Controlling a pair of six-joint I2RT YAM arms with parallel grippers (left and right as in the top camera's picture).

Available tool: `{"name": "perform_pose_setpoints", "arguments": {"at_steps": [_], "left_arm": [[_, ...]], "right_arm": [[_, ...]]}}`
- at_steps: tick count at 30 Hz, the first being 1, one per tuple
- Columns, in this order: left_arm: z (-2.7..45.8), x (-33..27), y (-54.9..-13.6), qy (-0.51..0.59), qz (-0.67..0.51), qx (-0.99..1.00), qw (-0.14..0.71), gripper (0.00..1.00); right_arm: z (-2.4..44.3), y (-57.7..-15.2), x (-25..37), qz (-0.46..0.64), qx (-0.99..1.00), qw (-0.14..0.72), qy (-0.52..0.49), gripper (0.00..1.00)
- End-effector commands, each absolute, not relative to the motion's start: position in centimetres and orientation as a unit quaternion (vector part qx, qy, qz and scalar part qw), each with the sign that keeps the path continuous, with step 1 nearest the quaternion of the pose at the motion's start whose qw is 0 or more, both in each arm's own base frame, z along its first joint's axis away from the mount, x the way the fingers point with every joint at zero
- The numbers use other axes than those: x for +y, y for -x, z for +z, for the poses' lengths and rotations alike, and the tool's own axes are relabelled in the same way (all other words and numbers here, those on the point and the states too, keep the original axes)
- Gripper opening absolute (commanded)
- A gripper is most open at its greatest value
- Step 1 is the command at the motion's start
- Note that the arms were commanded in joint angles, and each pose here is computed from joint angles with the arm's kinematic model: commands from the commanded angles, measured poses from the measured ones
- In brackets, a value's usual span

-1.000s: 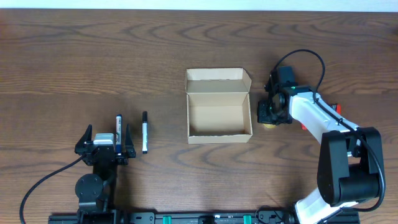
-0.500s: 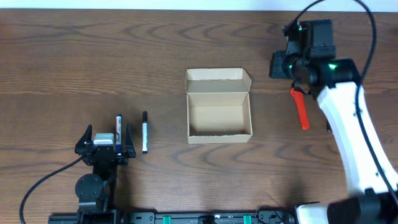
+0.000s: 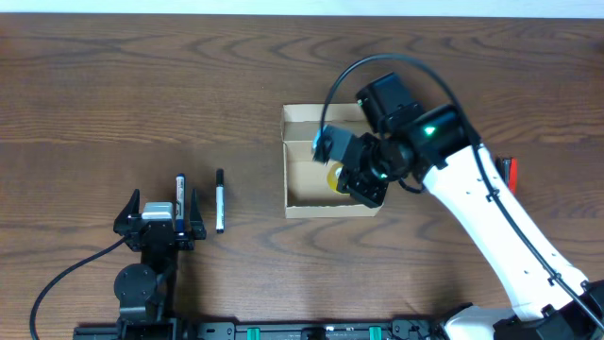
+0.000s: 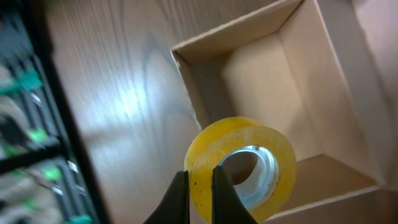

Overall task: Pack container
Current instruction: 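Carry the tape roll into the cardboard box and release, then move the right gripper to the red box cutter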

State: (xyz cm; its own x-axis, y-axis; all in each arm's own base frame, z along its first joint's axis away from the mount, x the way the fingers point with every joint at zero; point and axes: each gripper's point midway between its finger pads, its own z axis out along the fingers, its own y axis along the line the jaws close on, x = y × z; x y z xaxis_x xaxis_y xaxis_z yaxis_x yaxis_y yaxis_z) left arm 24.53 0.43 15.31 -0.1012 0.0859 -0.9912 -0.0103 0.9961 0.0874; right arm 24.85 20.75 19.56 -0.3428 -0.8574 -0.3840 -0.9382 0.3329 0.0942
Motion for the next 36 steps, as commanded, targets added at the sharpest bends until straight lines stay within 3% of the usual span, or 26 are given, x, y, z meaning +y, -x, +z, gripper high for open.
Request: {"name": "perform_pose_setpoints", "arguments": {"at_steps": [1, 7, 21, 27, 31, 36], "left_arm": [[13.6, 0.1, -24.4, -0.032, 0.024, 0.760, 0.649, 0.95], [13.6, 0.0, -24.4, -0.032, 0.023, 0.760, 0.649, 0.96], [13.6, 0.1, -24.4, -0.032, 0.024, 0.760, 0.649, 0.95], [13.6, 0.1, -24.4, -0.032, 0.024, 0.760, 0.649, 0.95], [13.6, 0.1, -24.4, -0.032, 0.024, 0.760, 0.649, 0.95], [13.6, 0.1, -24.4, -0.032, 0.024, 0.760, 0.649, 0.95]], "right_arm": [[19.1, -25.7, 20.0, 0.083, 0.752, 0.143, 0.638, 0.01], [16.8, -26.9, 20.7, 0.081, 0.718, 0.128, 0.680, 0.01], [4.7, -29.5, 22.3, 0.104, 0.740, 0.012, 0.664, 0.01], [4.1, -29.5, 22.3, 0.106, 0.741, 0.006, 0.663, 0.02], [4.3, -29.1, 22.1, 0.107, 0.741, -0.001, 0.663, 0.19], [5.7, -29.0, 22.0, 0.105, 0.741, 0.007, 0.663, 0.20]]}}
